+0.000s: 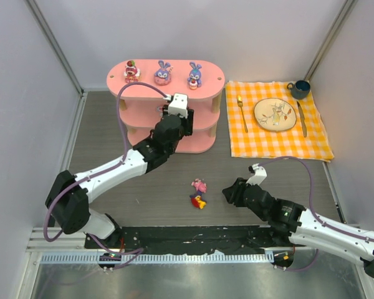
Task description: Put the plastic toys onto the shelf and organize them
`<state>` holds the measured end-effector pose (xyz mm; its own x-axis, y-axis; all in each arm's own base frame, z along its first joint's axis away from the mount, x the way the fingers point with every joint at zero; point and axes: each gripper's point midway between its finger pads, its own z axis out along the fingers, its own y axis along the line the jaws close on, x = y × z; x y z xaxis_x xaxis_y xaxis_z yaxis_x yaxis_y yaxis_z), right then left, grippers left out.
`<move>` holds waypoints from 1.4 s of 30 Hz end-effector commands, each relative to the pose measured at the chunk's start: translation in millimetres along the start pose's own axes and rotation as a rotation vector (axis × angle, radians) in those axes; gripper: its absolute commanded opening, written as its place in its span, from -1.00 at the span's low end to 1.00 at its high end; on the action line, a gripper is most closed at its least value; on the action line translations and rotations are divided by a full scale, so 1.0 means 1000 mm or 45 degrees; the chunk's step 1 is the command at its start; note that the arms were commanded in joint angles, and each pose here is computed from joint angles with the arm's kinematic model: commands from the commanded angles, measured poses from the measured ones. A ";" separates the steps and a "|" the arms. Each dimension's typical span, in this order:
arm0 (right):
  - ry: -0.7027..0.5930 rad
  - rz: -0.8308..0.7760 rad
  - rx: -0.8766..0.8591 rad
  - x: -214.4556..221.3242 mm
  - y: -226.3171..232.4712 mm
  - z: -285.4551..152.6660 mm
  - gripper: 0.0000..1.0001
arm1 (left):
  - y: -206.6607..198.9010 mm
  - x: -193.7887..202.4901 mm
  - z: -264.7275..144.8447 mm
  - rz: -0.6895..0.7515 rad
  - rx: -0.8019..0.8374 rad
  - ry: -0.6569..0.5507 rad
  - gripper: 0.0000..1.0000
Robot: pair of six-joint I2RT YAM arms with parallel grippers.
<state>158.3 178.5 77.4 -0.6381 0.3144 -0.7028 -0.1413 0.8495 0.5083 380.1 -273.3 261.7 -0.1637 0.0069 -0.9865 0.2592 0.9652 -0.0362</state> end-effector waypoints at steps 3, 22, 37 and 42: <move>-0.068 0.014 -0.011 -0.020 0.010 -0.004 -0.13 | 0.005 -0.044 -0.022 -0.115 0.047 -0.162 0.13; 0.087 -0.034 -0.239 0.002 0.047 -0.002 -0.10 | 0.040 0.020 -0.121 -0.432 0.074 -0.043 0.14; 0.227 -0.084 -0.270 0.033 0.067 0.033 -0.13 | -0.005 0.145 -0.163 -0.606 0.193 0.288 0.24; 0.218 -0.058 -0.306 0.035 0.071 0.036 -0.13 | -0.008 0.147 -0.161 -0.607 0.199 0.289 0.25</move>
<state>145.0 250.4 54.2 -0.7685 0.1260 -0.6274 -0.3132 0.7809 0.5405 194.5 -235.2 136.4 -0.5189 -0.2907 -0.8039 0.2682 0.8375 -0.4760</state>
